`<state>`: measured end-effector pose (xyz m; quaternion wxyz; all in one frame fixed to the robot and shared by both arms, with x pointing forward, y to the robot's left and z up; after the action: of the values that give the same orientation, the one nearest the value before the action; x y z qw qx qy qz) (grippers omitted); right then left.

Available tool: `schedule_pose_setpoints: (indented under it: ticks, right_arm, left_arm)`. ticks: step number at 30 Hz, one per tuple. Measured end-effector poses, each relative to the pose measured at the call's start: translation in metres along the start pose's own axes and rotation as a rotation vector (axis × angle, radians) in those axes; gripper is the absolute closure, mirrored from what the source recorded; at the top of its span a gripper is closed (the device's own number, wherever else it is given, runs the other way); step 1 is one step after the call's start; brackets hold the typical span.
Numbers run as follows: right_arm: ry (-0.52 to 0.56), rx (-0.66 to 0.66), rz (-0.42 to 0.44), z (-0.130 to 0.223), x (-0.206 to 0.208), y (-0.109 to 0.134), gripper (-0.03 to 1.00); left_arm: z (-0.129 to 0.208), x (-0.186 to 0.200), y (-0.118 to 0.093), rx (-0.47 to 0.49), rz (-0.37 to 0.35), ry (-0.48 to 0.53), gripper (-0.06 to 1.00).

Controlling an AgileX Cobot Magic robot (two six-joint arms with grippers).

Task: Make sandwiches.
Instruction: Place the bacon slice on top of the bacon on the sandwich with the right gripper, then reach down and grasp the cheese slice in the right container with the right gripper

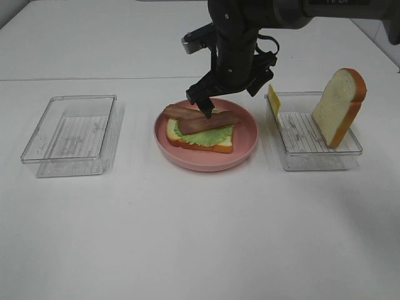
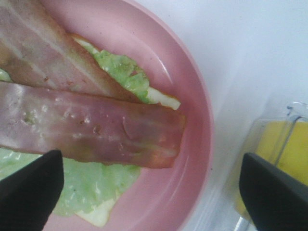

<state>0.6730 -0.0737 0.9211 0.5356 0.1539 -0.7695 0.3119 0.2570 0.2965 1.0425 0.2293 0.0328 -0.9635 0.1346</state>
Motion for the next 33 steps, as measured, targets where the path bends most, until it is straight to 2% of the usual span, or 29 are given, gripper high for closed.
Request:
schedule_pose_setpoints:
  ticks: [7,13,17,21,22,26,33]
  right_arm:
    - [-0.032,0.025,0.043,-0.009,0.062,-0.024,-0.01]
    - [0.005,0.051,0.065,-0.007,0.087,-0.040,-0.01]
    - [0.023,0.028,0.055,-0.002,0.085,-0.051,-0.01]
    - [0.047,-0.054,-0.013,0.011,0.075,-0.081,-0.01]
    - [0.047,-0.054,-0.013,0.011,0.075,-0.081,-0.01]
    - [0.053,-0.107,-0.086,0.023,0.067,-0.105,-0.01]
    - [0.062,-0.088,-0.126,0.026,0.060,-0.107,-0.01]
  left_arm:
    - [0.000,0.000,0.000,0.000,0.000,0.000,0.07]
    - [0.000,0.000,0.000,0.000,0.000,0.000,0.07]
    - [0.000,0.000,0.000,0.000,0.000,0.000,0.07]
    - [0.000,0.000,0.000,0.000,0.000,0.000,0.07]
    - [0.000,0.000,0.000,0.000,0.000,0.000,0.07]
    - [0.000,0.000,0.000,0.000,0.000,0.000,0.07]
    - [0.000,0.000,0.000,0.000,0.000,0.000,0.07]
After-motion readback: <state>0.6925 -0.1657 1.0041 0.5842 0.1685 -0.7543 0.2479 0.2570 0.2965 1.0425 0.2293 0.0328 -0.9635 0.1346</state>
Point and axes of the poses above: a point on each arm's last joint axis where the gripper is mounted, x pointing back along that axis away from the gripper, y along the wrist's bending axis when the last joint is at zero, z = x × y, the point moved 3 cm from there along -x, pointing out along that axis toward the gripper, and after that the axes turned 15 degrees about x, right-handed, at the moved point
